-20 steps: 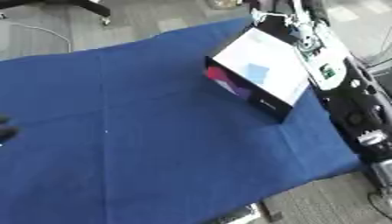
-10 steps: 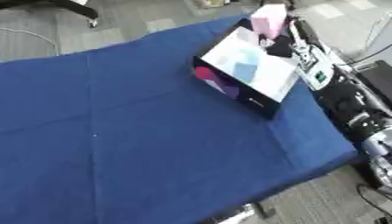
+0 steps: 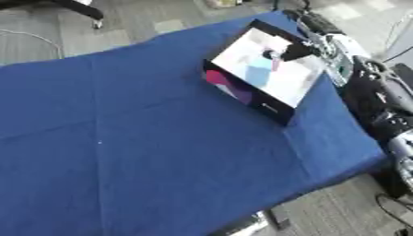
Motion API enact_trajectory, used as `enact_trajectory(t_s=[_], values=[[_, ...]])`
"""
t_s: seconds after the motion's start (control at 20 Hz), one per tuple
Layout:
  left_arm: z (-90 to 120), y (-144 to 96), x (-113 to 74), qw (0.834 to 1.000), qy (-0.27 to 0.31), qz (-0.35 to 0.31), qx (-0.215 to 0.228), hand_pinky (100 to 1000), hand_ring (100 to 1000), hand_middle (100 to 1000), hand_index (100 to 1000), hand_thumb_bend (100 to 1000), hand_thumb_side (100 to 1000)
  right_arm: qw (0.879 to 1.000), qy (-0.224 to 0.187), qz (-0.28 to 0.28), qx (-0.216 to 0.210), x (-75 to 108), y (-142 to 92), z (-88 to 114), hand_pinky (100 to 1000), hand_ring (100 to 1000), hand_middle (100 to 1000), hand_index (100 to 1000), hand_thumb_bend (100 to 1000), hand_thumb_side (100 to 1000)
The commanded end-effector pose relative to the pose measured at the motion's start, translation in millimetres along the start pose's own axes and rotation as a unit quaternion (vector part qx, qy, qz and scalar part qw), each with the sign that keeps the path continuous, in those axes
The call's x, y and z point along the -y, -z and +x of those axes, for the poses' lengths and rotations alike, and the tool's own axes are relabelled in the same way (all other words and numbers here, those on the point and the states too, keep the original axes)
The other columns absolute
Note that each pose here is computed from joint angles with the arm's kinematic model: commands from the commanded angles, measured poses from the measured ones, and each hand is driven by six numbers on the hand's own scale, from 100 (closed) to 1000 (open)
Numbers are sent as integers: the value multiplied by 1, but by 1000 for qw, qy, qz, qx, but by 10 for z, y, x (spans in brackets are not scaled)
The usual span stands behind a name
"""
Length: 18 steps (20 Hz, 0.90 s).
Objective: Pick up the objects with one hand, pass them to the other hand, and then place them into the box on the other side of the table.
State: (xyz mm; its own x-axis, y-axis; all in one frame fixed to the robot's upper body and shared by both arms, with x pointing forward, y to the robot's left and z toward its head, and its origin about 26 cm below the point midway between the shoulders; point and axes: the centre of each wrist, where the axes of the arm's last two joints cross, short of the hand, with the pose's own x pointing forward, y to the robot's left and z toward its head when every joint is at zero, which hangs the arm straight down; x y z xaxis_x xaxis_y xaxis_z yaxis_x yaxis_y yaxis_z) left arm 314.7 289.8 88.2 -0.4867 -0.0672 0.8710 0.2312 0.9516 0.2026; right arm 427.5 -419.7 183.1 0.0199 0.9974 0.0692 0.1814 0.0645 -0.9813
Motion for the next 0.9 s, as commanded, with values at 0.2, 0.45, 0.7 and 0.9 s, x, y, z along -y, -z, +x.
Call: enact_trajectory(t_s=[0.2, 0.45, 0.7, 0.9], values=[[130, 55, -154, 999, 42, 5, 9, 872, 716, 744, 809, 841, 640, 981, 4, -174, 85, 637, -112, 533, 873, 899, 812, 1000, 471, 344], [311, 165, -381, 992, 126, 11, 3, 864, 714, 742, 807, 825, 628, 929, 68, -279, 234, 773, -548, 1365, 885, 898, 803, 974, 369, 258], [698, 374, -743, 956, 293, 22, -8, 850, 724, 754, 834, 813, 600, 872, 135, -280, 379, 651, -1000, 1985, 889, 898, 797, 951, 276, 234], [997, 560, -1019, 895, 445, 23, -31, 832, 730, 754, 842, 808, 571, 826, 178, -257, 469, 516, -1192, 2331, 890, 899, 792, 944, 230, 236]])
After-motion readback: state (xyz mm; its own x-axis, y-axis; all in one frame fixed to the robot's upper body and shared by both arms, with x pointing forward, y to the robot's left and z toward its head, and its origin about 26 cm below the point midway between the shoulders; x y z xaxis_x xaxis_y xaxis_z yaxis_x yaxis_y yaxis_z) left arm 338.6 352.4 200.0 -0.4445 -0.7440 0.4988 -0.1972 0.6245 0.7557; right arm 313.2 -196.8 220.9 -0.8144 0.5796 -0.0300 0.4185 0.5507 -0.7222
